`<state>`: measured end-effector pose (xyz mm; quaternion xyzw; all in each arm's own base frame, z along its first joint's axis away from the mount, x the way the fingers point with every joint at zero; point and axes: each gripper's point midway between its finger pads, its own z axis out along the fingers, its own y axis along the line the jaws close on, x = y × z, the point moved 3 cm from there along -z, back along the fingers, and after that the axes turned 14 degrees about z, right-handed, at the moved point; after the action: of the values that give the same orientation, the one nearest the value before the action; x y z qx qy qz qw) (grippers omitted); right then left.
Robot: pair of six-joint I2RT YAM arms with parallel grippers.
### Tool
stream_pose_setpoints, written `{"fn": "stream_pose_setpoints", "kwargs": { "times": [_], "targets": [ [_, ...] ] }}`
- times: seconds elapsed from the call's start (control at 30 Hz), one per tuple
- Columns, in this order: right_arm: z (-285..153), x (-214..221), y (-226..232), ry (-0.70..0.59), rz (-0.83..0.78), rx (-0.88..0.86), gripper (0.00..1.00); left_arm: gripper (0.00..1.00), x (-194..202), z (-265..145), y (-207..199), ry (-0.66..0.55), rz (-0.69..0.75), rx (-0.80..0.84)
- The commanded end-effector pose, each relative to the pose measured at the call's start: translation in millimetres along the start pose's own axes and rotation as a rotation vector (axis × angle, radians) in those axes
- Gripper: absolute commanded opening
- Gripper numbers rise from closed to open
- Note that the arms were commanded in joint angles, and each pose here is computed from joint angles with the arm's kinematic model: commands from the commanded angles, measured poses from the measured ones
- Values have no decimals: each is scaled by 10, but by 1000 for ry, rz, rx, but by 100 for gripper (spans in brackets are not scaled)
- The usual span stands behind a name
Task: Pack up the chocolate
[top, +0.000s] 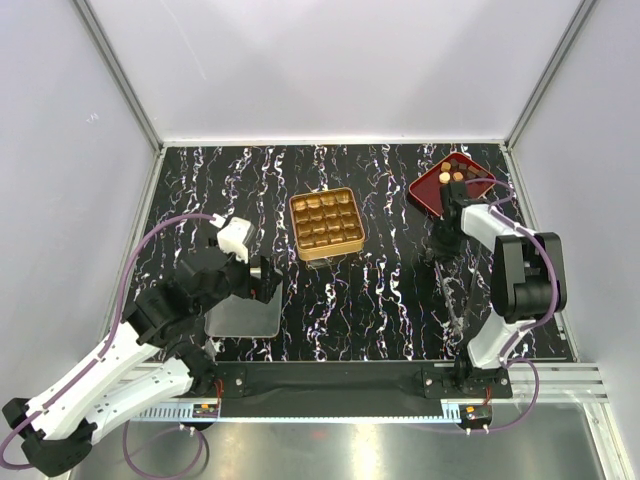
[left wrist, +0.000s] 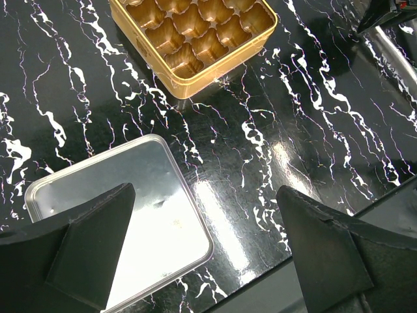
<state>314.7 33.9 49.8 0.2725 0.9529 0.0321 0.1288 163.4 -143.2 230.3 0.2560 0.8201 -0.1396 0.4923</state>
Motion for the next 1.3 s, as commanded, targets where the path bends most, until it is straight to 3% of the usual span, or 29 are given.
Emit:
{"fn": "stream_pose_setpoints", "kwargs": {
  "times": [0.0,0.37,0.63,0.93,0.97,1.1,1.13,1.23,1.27],
  "targets": [
    [-201,46,307,-1,-6,-226,28,99,-103,25,17,-39,5,-15],
    [-236,240,800,56,-67,-435,12,99,-88,37,24,-26,4,-23],
    [-208,251,1161,22,-245,-414,7,99,-94,29,36,-31,1,-31],
    [-165,159,1237,-27,-391,-326,7,99,-84,41,40,-22,6,-35],
    [-187,137,1234,-30,-393,-315,9,99,-84,41,40,-22,6,-35],
    [-326,96,1239,-44,-359,-304,43,99,-87,34,36,-25,9,-30],
    [-456,58,1278,-64,-326,-321,61,99,-88,31,30,-28,10,-25],
    [-742,11,1272,-112,-211,-330,99,99,-119,7,15,-51,13,-10],
    [-806,44,1244,-113,-175,-322,100,99,-124,-2,20,-57,13,-11]
  ]
}}
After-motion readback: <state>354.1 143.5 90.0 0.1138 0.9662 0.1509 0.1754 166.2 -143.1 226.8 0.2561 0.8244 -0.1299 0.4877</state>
